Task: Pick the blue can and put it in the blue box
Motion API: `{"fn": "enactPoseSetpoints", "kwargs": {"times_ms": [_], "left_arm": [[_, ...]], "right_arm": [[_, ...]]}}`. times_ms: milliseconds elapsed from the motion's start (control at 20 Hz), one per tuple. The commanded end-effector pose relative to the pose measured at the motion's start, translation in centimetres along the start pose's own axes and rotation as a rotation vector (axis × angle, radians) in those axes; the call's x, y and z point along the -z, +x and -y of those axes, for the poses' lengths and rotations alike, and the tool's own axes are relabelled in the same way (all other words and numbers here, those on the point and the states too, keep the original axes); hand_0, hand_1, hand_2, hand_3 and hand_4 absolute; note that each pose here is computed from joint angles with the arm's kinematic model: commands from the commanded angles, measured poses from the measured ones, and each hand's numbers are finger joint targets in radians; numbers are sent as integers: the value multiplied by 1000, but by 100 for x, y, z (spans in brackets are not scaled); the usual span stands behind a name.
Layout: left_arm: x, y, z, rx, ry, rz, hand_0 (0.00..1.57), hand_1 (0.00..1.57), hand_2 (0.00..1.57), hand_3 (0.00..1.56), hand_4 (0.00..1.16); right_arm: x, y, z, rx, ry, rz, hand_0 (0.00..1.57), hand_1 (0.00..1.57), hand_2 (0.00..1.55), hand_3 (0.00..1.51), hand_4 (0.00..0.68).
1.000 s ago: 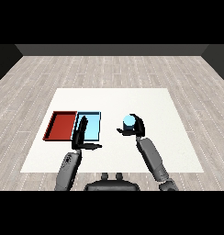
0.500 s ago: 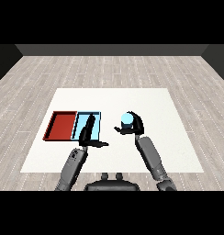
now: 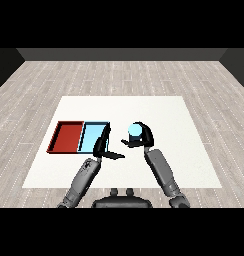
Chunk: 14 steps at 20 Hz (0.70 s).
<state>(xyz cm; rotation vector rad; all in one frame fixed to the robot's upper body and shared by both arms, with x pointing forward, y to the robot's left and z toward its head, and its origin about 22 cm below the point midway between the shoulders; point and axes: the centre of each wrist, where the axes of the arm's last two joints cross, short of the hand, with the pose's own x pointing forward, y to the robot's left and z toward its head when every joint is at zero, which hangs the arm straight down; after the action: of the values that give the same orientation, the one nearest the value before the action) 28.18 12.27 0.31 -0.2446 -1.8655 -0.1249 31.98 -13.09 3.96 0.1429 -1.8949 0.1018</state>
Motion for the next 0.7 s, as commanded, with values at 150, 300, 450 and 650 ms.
{"fn": "enactPoseSetpoints", "kwargs": {"times_ms": [150, 300, 450, 650], "left_arm": [[-11, -193, 172, 24, -13, -23, 0, 0, 0, 0, 0], [156, -148, 129, -11, -15, -53, 0, 0, 0, 0, 0], [19, -289, 151, -26, -9, -92, 0, 0, 0, 0, 0], [0, -192, 349, -37, -24, -83, 0, 0, 0, 0, 0]], "right_arm": [[-4, -36, -226, 15, 34, 16, 1437, 1437, 1459, 1360, 553], [76, 263, -198, 29, 42, -1, 1419, 1419, 1456, 1365, 555], [120, -141, -139, 60, 65, 7, 1444, 1444, 1469, 1382, 560], [119, 80, -287, 51, 63, -3, 1435, 1435, 1460, 1357, 553]]}}
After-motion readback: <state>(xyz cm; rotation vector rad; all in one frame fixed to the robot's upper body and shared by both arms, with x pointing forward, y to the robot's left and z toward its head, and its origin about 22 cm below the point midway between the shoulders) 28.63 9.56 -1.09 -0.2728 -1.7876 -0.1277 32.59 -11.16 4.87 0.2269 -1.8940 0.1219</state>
